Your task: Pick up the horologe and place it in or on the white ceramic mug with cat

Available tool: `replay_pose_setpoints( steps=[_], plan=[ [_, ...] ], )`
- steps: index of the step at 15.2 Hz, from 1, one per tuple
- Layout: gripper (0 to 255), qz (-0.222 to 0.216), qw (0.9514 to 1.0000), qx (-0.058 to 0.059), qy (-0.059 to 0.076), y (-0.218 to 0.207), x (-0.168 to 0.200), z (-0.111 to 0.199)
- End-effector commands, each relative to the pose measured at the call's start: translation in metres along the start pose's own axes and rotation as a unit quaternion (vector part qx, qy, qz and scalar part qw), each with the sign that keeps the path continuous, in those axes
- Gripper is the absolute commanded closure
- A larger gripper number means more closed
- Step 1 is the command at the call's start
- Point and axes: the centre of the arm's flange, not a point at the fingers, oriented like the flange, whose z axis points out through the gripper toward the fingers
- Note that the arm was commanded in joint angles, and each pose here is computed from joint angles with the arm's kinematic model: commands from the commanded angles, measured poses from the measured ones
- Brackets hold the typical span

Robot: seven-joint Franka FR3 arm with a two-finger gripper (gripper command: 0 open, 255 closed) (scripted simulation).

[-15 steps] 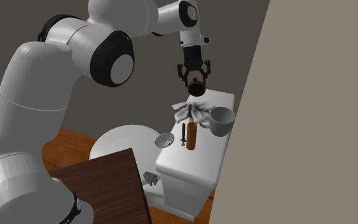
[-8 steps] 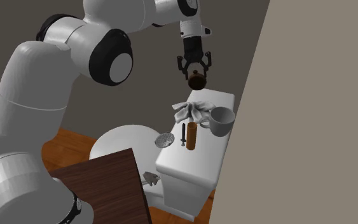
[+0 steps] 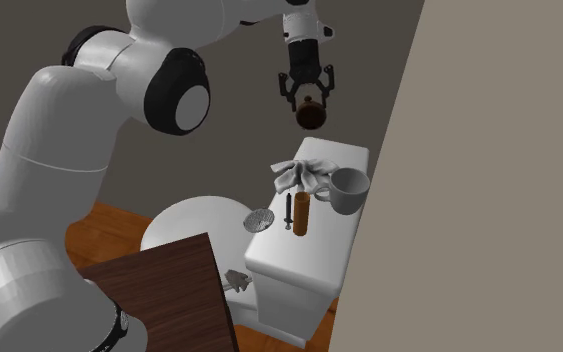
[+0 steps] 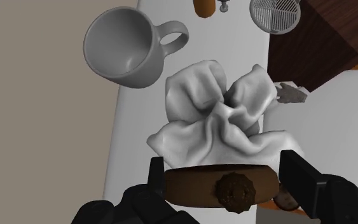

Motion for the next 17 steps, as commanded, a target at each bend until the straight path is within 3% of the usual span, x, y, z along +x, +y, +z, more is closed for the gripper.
replay_pose_setpoints(
  steps=[1, 17],
  plan=[
    [255, 0.0, 1.0, 0.0, 0.0, 0.003, -0.006, -0.009],
    [255, 0.0, 1.0, 0.0, 0.0, 0.098, -0.161, 0.069]
  ],
)
